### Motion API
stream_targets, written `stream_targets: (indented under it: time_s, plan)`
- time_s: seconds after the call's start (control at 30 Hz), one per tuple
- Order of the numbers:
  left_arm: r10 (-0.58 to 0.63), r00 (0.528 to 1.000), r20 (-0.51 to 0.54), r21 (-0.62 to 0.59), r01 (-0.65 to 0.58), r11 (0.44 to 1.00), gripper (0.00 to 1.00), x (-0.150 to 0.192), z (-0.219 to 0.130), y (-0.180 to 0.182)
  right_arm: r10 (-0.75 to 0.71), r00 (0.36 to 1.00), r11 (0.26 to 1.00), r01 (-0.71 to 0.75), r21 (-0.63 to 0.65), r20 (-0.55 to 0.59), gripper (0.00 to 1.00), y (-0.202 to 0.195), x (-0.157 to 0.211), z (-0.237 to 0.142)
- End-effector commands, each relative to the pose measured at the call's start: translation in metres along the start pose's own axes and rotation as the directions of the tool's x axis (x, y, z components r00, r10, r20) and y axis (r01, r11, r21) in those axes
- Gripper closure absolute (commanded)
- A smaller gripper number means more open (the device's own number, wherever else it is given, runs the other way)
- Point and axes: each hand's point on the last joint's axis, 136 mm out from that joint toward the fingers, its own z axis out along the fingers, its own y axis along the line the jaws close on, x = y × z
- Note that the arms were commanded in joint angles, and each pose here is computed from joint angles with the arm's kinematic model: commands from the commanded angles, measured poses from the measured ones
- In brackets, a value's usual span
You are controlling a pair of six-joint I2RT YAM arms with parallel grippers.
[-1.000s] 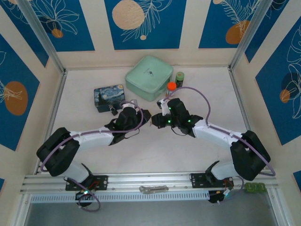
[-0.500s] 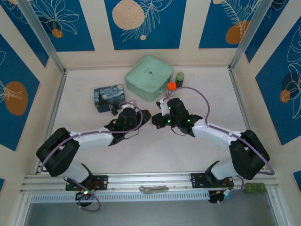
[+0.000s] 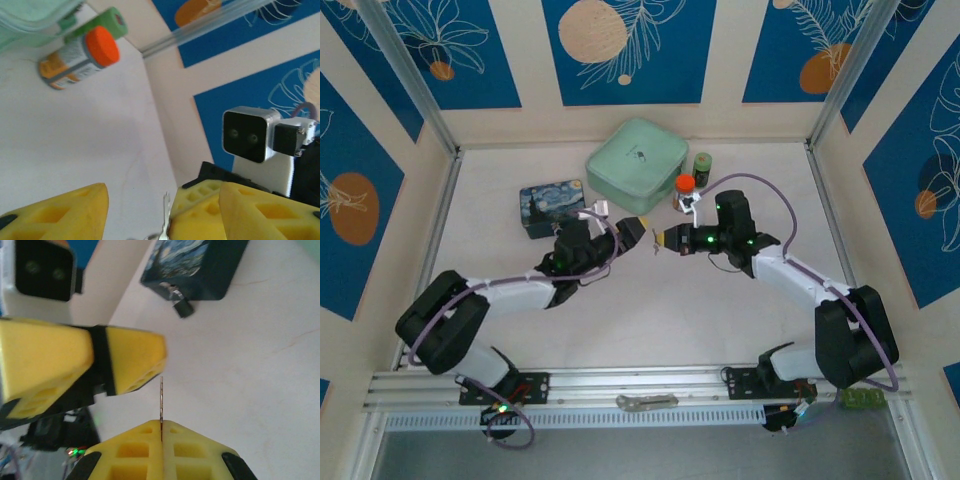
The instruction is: Unlock the padlock with the key
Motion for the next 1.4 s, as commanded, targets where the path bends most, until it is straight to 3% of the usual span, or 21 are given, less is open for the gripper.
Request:
stream_targets:
  time_s: [0.0,0.23,0.4,0.5,0.63,0.73,0.8,0.9,0.97,1.37]
  plan:
    - [0.095,0.993,-0.068,0.213,-0.078,0.974,0.42,0.003,0.006,-0.05,-0.014,0.998,0.988,0.003,-0.154,-0.067,1.0,0.029,0.005,-0.008]
    - [0.11,0.989,-0.097,0.188,-0.09,0.978,0.46,0.009,0.008,-0.045,-0.013,0.998,0.986,0.003,-0.168,-0.062,1.0,0.03,0.002,-0.008]
    - [0.097,0.988,-0.12,0.196,-0.072,0.978,0.64,0.014,0.01,-0.042,-0.008,0.998,0.985,-0.001,-0.171,-0.057,1.0,0.028,-0.001,-0.006]
    - [0.092,0.988,-0.121,0.199,-0.067,0.978,0.85,0.015,0.011,-0.041,-0.006,0.999,0.986,-0.003,-0.166,-0.05,1.0,0.027,-0.004,-0.006]
    - [0.089,0.988,-0.124,0.201,-0.062,0.978,0.9,0.016,0.011,-0.04,-0.004,0.999,0.987,-0.002,-0.163,-0.036,1.0,0.027,-0.008,-0.007]
    - [0.086,0.989,-0.122,0.195,-0.061,0.979,1.0,0.016,0.01,-0.038,-0.002,0.999,0.987,-0.003,-0.161,-0.034,1.0,0.026,-0.01,-0.007]
    - [0.08,0.99,-0.113,0.189,-0.057,0.98,1.0,0.015,0.009,-0.037,0.008,1.0,0.99,-0.011,-0.138,-0.022,0.99,0.023,-0.011,-0.008]
    - [0.066,0.996,-0.067,0.18,-0.053,0.982,1.0,0.008,0.005,-0.036,0.027,0.999,0.994,-0.024,-0.102,0.034,0.8,0.019,-0.014,-0.015]
    - [0.062,0.997,-0.041,0.175,-0.054,0.983,1.0,0.005,0.003,-0.036,0.046,0.996,0.993,-0.037,-0.113,0.072,0.76,0.021,-0.015,-0.02]
    - [-0.005,1.0,-0.006,0.214,0.006,0.977,1.0,0.01,0.008,-0.04,0.074,0.994,0.985,-0.06,-0.161,0.084,0.73,0.026,-0.005,-0.008]
